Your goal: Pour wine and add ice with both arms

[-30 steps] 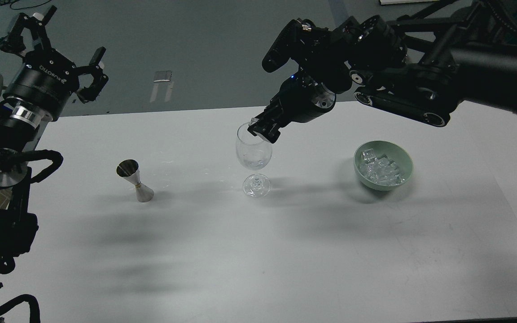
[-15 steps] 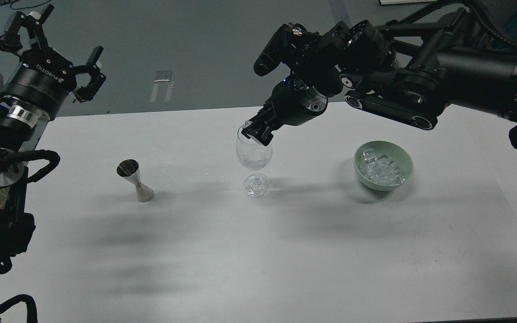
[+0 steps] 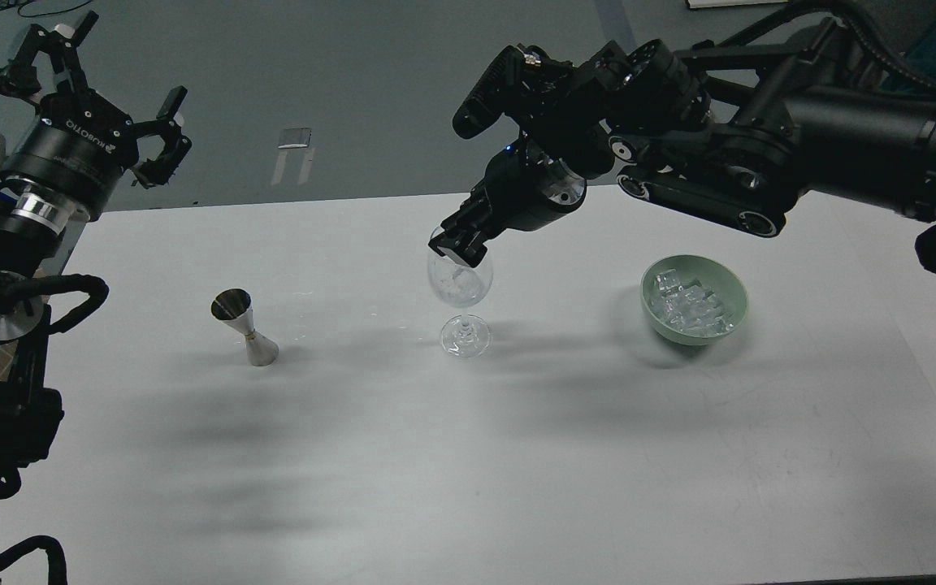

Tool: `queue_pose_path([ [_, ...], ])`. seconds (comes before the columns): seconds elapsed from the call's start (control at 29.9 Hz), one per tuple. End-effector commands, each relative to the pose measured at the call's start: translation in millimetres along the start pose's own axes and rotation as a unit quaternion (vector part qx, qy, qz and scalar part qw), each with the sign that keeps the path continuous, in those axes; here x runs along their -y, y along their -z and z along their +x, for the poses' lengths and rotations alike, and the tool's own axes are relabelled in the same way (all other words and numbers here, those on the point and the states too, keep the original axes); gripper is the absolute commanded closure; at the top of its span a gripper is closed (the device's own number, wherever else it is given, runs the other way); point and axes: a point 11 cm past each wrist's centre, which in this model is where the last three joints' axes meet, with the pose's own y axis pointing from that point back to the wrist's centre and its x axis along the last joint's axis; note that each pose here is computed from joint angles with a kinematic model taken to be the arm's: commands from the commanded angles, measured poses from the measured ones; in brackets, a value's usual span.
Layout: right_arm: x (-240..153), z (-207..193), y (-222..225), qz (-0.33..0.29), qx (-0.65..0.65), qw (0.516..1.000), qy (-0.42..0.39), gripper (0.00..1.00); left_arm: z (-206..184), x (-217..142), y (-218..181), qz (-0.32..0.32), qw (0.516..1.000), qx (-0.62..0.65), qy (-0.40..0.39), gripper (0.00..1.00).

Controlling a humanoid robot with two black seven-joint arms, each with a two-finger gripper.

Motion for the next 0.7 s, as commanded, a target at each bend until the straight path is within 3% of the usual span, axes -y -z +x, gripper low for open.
queue_pose_path([
  [0.0,-2,1,-2,-0.003,0.000,1.000,-0.002,0.68,0,0,1,0.000,1.000,-0.001,0.000,0.02],
  [0.13,-13,14,-6,-0.009,0.001,1.000,-0.020,0.67,0,0,0,0.000,1.000,0.000,0.000,0.02],
  [0.3,-77,68,-44,-0.054,0.048,0.989,-0.126,0.61,1,-1,-1,0.000,1.000,0.002,0.000,0.02],
  [0.43,-121,76,-71,-0.067,0.106,0.973,-0.193,0.53,0,0,1,0.000,1.000,-0.001,0.001,0.02],
  [0.53,-151,74,-90,-0.065,0.156,0.952,-0.254,0.42,0,0,1,0.001,1.000,-0.001,0.000,0.02],
  [0.67,-186,51,-123,-0.026,0.280,0.871,-0.403,0.16,1,-1,2,0.002,1.000,-0.001,-0.001,0.02],
])
